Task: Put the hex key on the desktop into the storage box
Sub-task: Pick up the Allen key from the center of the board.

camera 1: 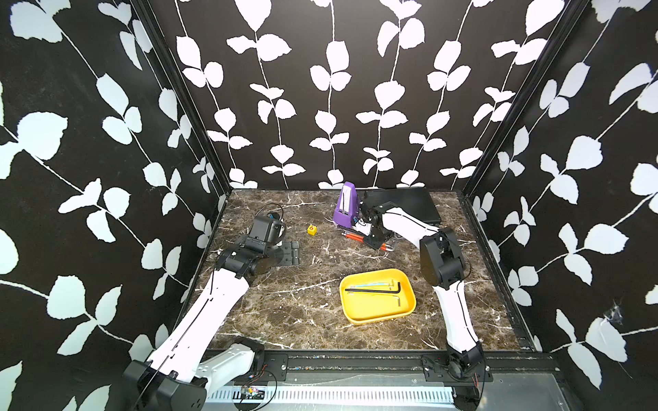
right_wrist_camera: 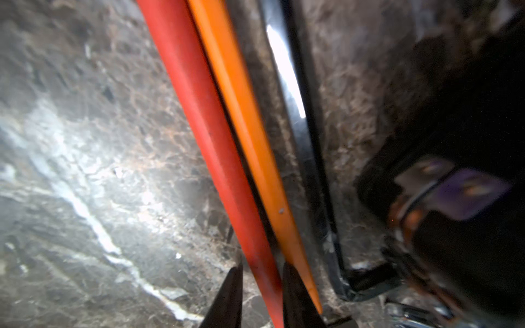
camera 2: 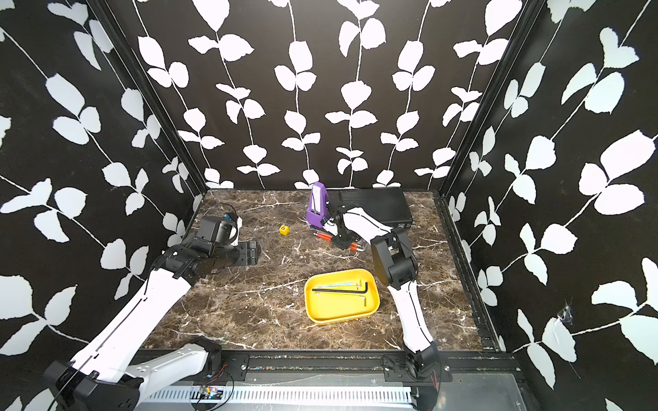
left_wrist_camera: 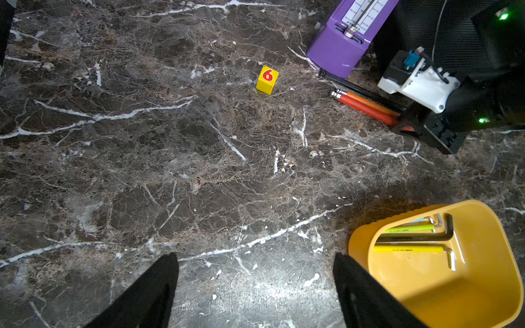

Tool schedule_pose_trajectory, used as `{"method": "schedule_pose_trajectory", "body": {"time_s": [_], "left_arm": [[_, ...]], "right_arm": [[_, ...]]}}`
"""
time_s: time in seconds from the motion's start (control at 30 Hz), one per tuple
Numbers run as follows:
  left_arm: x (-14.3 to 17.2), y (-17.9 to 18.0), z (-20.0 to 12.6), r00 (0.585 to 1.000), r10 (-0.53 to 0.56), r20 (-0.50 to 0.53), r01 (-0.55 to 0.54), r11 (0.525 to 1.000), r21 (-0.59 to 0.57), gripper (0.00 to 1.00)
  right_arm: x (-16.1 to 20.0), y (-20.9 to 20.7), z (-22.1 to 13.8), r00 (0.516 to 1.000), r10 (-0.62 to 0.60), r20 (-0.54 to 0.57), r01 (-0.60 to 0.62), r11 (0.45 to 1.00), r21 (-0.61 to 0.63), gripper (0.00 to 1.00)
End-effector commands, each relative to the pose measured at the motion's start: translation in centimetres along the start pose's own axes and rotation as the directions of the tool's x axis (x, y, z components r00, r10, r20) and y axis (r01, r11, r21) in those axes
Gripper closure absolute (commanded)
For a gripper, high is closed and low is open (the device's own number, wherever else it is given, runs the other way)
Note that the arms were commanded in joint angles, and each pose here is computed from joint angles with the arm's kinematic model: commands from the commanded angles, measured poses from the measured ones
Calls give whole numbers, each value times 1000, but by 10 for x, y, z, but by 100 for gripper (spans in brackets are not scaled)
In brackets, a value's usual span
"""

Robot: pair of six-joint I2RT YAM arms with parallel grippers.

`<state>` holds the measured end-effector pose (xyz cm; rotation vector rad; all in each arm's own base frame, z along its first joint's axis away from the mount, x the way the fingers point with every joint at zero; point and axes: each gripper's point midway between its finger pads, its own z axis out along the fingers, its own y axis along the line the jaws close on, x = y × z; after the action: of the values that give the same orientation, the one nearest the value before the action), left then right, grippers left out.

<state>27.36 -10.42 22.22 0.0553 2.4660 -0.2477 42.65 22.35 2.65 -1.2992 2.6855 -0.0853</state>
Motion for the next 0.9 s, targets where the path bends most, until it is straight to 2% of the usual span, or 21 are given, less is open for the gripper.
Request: {"method": "schedule_pose_trajectory", "body": {"time_s": [0.0,0.47,0.53,0.8,0.87], "left_arm": [[-3,-3,-8,1000,3,13,-3,1000,13,13],[-1,-2,-14,1000,-4,15,4,1000,14,13],[0,-1,-15,1000,-7,14,7,1000,13,14],[3,1,-19,1000,-8,6,8,1000,9,13],[4,2,-21,1000,-10,7,10,1000,7,13]], "right_arm": [[27,12,9,995,-6,-100,1,999,-42,69],[36,31,28,990,-39,-138,20,990,-138,68],[41,35,32,987,-65,-150,42,988,-148,72],[47,38,37,978,-160,-136,143,982,-127,100],[42,38,31,979,-171,-110,160,982,-103,100]]}}
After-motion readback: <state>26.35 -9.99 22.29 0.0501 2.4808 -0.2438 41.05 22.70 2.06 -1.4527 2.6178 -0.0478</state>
